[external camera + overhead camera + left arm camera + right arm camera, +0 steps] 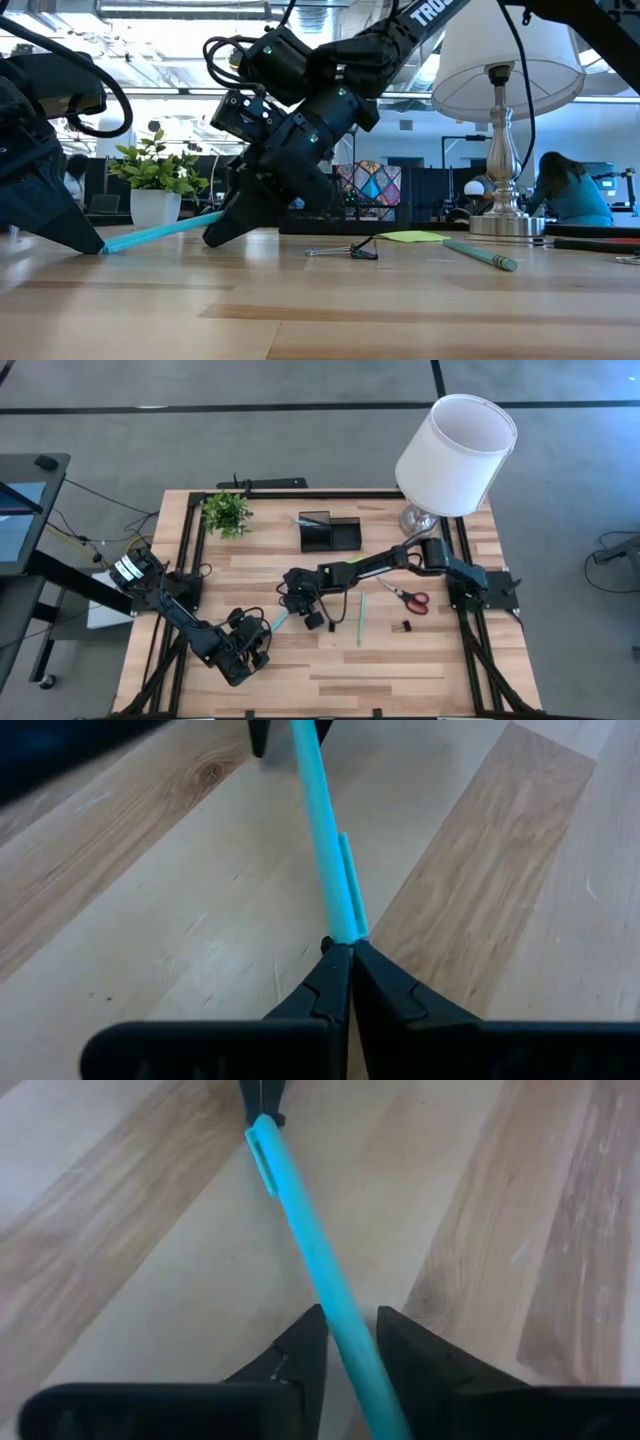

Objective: Pick and place office supplies into organizer
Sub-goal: Put the blue pen into the black desk organizer, then put the blue pencil into the black desk organizer

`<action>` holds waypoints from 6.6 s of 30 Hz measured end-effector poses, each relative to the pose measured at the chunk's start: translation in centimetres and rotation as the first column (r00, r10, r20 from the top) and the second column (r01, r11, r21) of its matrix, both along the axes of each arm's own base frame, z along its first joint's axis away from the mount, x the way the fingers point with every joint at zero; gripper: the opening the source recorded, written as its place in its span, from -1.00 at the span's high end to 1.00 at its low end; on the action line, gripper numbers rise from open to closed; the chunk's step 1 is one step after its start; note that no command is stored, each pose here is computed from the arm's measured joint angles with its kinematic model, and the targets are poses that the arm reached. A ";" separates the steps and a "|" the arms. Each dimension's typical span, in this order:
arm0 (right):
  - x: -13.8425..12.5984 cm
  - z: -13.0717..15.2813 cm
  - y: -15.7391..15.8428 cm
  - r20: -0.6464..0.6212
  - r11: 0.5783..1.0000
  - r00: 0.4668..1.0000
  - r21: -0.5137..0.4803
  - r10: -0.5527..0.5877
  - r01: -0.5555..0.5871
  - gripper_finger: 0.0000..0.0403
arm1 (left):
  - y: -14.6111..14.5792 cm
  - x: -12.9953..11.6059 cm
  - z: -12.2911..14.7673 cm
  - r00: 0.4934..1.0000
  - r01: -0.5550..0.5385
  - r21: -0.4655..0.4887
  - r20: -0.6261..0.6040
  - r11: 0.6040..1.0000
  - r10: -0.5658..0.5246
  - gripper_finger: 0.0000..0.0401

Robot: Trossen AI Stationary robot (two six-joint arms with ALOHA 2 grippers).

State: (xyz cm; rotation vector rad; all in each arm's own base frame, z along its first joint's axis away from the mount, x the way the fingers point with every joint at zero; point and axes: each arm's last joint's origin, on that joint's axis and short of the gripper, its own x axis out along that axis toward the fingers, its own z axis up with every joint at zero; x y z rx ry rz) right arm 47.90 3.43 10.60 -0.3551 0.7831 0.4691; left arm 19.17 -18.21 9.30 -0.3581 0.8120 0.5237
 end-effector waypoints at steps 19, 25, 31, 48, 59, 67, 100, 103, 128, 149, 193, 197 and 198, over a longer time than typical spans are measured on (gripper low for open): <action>-0.3 0.0 2.6 -0.015 1.000 1.000 0.020 0.018 -0.018 0.92 | -0.8 0.7 1.2 1.000 -0.025 -0.005 -0.008 1.000 0.025 1.00; -0.3 0.3 2.7 -0.023 0.998 1.000 0.059 -0.020 0.021 0.92 | -1.1 1.1 1.9 0.999 -0.028 0.004 -0.045 1.000 0.028 1.00; 0.2 1.5 3.3 -0.040 0.997 0.999 0.067 -0.023 0.026 0.93 | -1.1 1.8 2.6 0.997 -0.036 0.009 -0.065 0.999 0.036 1.00; 0.6 9.0 2.4 -0.231 0.976 0.959 -0.175 -0.167 0.128 0.93 | 1.7 0.1 18.6 0.927 -0.257 0.248 0.337 0.934 0.165 1.00; -1.5 18.7 -1.8 -0.217 0.838 0.878 -0.459 -0.428 0.295 0.93 | 5.4 -3.2 29.7 0.862 -0.238 0.320 0.505 0.917 0.047 1.00; -6.3 23.5 -8.9 -0.201 0.699 0.710 -0.480 -0.675 0.529 0.93 | 5.8 -3.5 31.9 0.878 -0.196 0.413 0.478 0.889 -0.029 1.00; -3.8 13.7 -16.2 -0.401 0.622 0.476 -0.538 -0.782 0.568 0.92 | 5.7 -3.5 31.6 0.903 -0.152 0.442 0.426 0.884 -0.058 1.00; -3.7 13.4 -16.3 -0.403 0.619 0.471 -0.538 -0.785 0.573 0.90 | 5.7 -3.5 31.6 0.904 -0.148 0.433 0.424 0.889 -0.056 1.00; -4.3 16.1 -15.7 -0.342 0.609 0.515 -0.571 -0.786 0.550 0.18 | 5.7 -3.5 31.5 0.902 -0.147 0.392 0.430 0.908 -0.039 1.00; -16.0 34.2 -1.4 -0.283 0.650 0.644 0.083 -0.711 0.755 0.42 | 5.6 -3.5 31.4 0.905 -0.138 0.373 0.424 0.918 -0.036 1.00; -12.3 9.3 26.4 -0.342 -0.320 -0.287 0.045 -0.895 0.946 0.34 | 4.9 -5.0 32.4 0.893 -0.017 0.321 0.432 0.947 -0.130 1.00; -11.4 9.2 25.4 -0.348 -0.350 -0.318 0.030 -0.882 0.936 0.29 | 5.2 -5.2 32.6 0.890 -0.015 0.322 0.435 0.947 -0.134 1.00; -11.2 9.2 25.2 -0.348 -0.354 -0.322 0.030 -0.881 0.935 0.29 | 5.4 -5.4 32.7 0.888 -0.018 0.317 0.441 0.948 -0.131 1.00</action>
